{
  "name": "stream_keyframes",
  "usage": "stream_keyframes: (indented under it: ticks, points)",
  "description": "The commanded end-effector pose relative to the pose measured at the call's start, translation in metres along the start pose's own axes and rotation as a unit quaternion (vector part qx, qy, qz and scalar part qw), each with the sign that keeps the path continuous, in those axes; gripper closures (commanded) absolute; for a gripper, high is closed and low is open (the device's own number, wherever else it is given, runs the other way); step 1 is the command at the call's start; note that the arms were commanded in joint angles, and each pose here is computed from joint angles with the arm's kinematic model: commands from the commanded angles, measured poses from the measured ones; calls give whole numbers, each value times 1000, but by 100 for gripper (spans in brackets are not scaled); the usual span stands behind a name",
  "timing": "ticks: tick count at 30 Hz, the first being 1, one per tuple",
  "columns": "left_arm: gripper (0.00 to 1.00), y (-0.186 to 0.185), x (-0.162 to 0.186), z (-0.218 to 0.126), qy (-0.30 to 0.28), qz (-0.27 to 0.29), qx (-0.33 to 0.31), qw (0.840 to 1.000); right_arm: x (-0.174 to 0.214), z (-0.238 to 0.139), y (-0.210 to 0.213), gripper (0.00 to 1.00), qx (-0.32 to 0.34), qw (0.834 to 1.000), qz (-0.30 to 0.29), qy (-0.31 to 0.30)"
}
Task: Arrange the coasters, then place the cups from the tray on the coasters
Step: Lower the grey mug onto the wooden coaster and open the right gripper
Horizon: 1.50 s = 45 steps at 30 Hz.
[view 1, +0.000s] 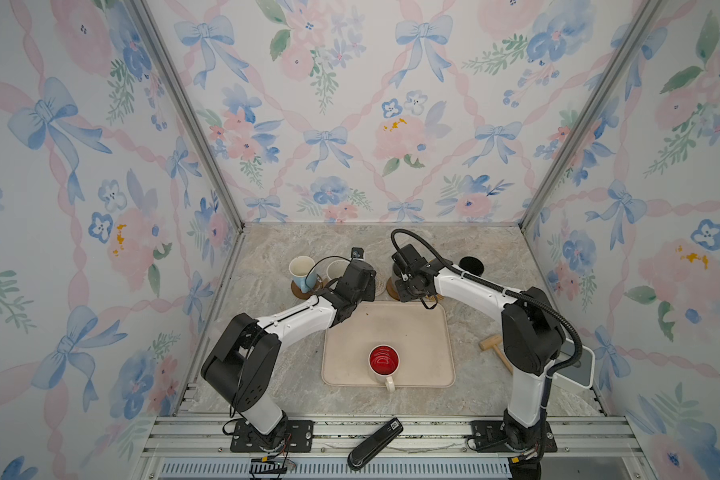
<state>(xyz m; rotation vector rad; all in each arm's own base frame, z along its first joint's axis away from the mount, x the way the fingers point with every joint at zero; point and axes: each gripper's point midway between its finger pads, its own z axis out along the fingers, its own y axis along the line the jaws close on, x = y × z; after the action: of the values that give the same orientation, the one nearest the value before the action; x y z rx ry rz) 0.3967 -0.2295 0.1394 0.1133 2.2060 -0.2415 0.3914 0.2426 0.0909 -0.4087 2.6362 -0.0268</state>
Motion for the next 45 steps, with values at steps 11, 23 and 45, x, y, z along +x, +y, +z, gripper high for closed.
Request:
stream_keyframes:
  ticks: [11, 23, 45]
  points:
    - [58, 3, 1, 1, -1, 0, 2, 1000, -32, -11, -2, 100, -3, 999, 23, -45]
    - [58, 3, 3, 2, 1, 1, 2, 1000, -27, -5, -4, 100, 2, 999, 25, -35]
    - [58, 3, 2, 1, 1, 1, 3, 1000, -21, 0, -5, 84, -3, 999, 36, -21]
